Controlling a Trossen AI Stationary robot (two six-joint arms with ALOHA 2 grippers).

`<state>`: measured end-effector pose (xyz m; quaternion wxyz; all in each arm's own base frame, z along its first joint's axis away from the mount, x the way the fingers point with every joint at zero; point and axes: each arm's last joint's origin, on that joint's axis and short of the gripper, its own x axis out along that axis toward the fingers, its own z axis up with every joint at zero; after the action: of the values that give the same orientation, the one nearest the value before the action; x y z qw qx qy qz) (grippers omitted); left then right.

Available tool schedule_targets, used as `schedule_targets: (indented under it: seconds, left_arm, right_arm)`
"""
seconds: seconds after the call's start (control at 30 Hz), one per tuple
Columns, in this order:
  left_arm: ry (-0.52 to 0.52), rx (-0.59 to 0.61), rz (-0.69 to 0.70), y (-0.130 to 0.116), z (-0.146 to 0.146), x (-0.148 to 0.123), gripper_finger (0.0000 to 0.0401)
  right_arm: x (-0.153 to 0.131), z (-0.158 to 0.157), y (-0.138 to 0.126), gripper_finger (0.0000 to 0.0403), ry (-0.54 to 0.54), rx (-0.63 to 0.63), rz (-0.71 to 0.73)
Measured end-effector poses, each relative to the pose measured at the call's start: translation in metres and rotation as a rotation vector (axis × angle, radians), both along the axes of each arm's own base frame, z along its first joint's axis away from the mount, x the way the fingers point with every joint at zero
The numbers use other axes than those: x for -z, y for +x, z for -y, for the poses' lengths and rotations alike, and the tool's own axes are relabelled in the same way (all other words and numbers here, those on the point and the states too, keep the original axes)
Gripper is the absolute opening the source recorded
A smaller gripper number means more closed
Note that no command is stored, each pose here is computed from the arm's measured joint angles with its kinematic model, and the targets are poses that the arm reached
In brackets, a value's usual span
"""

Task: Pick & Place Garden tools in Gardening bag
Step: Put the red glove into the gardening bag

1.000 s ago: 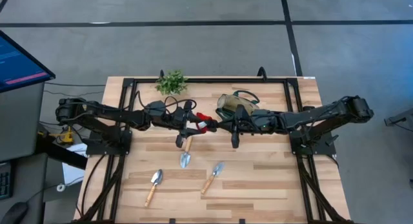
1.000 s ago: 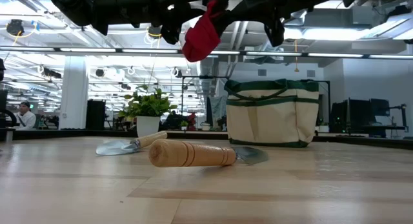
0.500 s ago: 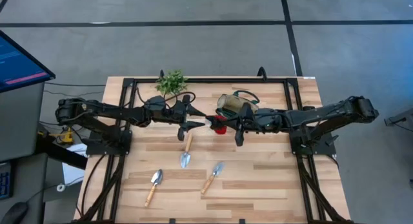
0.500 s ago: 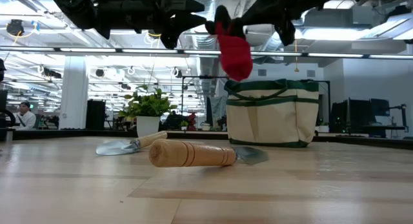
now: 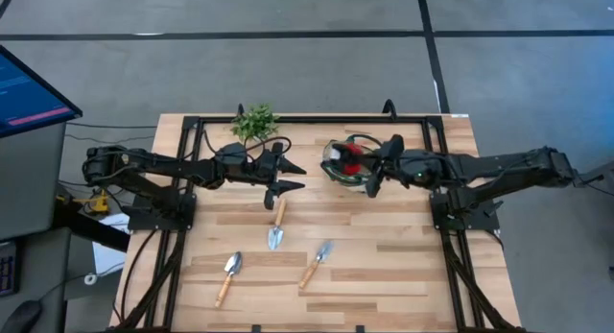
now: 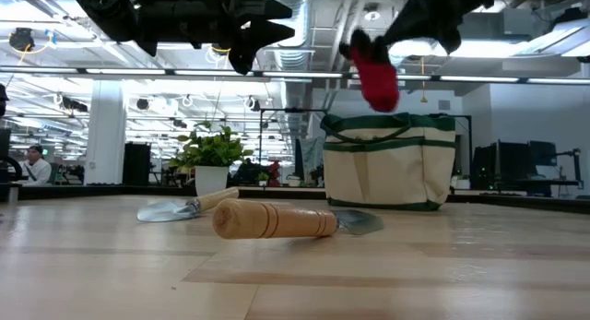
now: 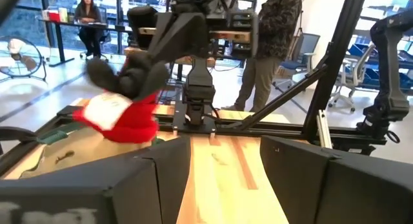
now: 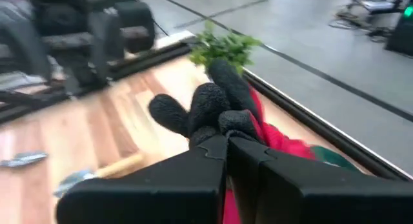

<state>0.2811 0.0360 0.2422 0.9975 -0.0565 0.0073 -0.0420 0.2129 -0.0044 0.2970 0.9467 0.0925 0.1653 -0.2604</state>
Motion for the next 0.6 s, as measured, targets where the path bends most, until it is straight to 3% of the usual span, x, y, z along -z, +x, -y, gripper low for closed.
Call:
schedule_targets:
  seconds: [0.2, 0.6]
  left_arm:
    - [-0.002, 0.0, -0.002, 0.0, 0.0, 0.0, 0.0179]
    - [-0.002, 0.001, -0.002, 0.0, 0.0, 0.0, 0.0179]
  right_arm:
    - [0.011, 0.016, 0.006, 0.0, -0.005, 0.057, -0.076]
    - [0.056, 0.044, 0.027, 0.0, 0.129, 0.097, -0.31]
